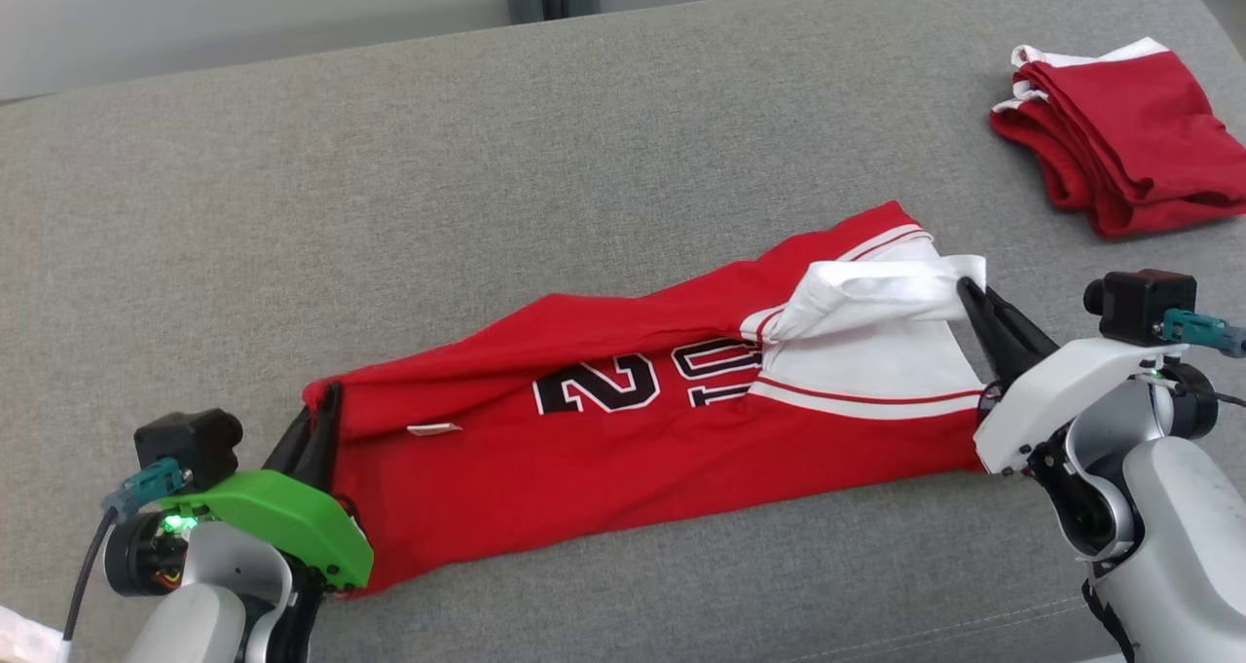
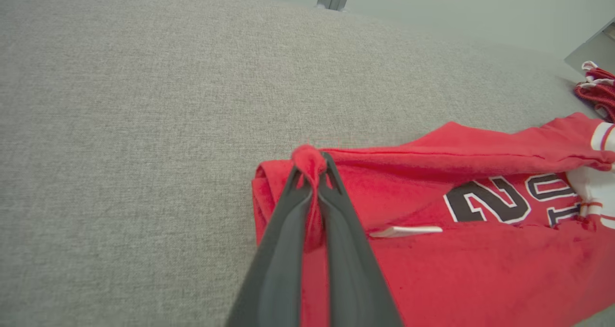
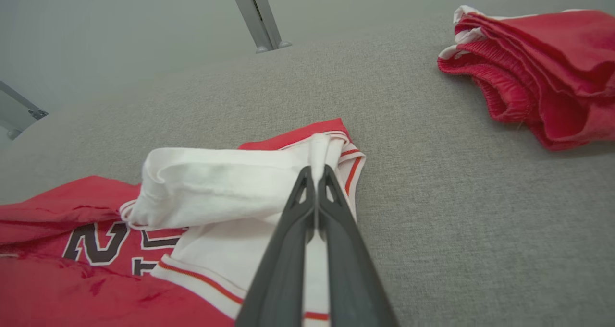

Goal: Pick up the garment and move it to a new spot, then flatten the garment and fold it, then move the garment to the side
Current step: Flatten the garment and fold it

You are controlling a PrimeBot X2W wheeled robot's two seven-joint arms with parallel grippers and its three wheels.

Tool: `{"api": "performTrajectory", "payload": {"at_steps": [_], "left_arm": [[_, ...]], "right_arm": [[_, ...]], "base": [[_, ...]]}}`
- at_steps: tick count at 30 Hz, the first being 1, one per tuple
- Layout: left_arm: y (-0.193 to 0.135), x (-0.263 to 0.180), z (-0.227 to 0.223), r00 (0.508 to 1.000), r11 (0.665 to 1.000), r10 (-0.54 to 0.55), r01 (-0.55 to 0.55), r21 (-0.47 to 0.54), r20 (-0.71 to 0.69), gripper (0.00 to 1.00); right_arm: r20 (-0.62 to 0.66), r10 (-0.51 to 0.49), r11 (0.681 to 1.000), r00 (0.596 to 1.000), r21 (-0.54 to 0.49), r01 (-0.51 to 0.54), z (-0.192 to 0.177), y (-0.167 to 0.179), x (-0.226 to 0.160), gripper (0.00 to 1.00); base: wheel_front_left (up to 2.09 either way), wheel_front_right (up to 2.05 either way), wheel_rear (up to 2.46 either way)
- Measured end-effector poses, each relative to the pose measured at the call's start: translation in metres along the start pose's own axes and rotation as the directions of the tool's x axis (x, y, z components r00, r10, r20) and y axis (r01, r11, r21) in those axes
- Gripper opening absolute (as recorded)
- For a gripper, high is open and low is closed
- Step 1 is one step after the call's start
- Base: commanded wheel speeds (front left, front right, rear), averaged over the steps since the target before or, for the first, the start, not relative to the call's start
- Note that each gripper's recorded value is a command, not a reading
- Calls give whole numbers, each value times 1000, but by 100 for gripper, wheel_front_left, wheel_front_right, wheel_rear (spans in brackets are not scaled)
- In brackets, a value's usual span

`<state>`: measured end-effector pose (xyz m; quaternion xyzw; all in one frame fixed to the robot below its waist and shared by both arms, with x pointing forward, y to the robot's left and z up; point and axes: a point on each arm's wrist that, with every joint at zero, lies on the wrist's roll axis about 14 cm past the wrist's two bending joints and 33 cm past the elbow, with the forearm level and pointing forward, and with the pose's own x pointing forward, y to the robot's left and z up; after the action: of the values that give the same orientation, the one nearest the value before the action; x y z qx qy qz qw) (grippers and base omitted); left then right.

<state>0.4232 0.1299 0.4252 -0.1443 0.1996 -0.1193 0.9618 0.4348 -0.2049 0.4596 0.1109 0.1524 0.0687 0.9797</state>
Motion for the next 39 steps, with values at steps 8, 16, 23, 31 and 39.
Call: {"api": "performTrajectory", "payload": {"at_steps": [8, 16, 23, 31, 39], "left_arm": [[5, -13, -14, 999, 999, 30, -30, -29, -22, 0], [3, -20, -26, 998, 997, 48, -50, -57, -31, 100], [11, -37, -18, 989, 982, 130, -120, -145, 65, 100], [34, -57, 4, 949, 962, 251, -222, -159, 190, 100], [41, -64, 6, 935, 956, 283, -257, -140, 213, 100]], "right_arm": [[-10, -30, 999, 999, 25, 31, -12, -2, -10, 0], [-20, -69, 997, 997, 43, 70, -22, -8, -18, 45], [1, -140, 987, 990, 85, 140, -32, -23, -36, 100], [30, -198, 977, 980, 80, 195, -25, -37, -51, 100], [-69, -133, 991, 989, -5, 133, -16, -23, -25, 100]], "base": [[0, 0, 0], [0, 0, 0], [0, 0, 0], [0, 0, 0], [0, 0, 0]]}}
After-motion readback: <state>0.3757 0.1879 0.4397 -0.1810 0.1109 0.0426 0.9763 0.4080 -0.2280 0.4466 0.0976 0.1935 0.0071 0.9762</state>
